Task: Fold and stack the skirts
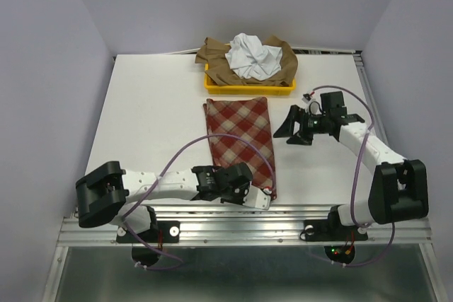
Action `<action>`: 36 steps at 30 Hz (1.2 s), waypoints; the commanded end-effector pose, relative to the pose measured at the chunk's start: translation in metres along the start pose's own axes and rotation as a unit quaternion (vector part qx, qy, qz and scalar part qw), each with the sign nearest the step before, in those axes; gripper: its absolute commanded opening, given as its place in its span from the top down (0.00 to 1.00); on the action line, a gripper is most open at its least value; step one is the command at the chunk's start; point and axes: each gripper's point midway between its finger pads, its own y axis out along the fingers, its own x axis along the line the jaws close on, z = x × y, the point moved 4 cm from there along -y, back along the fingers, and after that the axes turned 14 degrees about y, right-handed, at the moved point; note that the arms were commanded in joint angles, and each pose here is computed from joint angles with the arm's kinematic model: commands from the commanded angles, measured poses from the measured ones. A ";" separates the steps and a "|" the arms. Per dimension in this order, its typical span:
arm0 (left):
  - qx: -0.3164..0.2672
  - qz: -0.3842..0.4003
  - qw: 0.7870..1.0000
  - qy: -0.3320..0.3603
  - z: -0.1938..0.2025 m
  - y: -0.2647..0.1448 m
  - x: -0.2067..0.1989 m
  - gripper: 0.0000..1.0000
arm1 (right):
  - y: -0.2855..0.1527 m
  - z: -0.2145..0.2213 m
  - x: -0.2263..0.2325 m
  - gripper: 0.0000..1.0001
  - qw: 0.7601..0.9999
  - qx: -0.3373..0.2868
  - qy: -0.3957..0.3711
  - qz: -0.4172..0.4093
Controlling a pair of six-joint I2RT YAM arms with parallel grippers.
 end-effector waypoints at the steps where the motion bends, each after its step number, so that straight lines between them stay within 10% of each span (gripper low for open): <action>1: -0.069 0.054 0.996 -0.007 -0.033 -0.036 -0.002 1.00 | -0.012 -0.030 0.021 0.13 0.983 -0.002 -0.181 -0.013; 14: -0.152 0.164 0.975 -0.012 -0.063 -0.084 -0.017 1.00 | 0.067 -0.132 0.095 0.25 0.922 0.009 -0.371 -0.113; 36: -0.231 0.199 0.938 -0.164 -0.051 -0.118 0.075 1.00 | 0.156 -0.052 0.015 0.57 0.877 0.189 -0.422 -0.132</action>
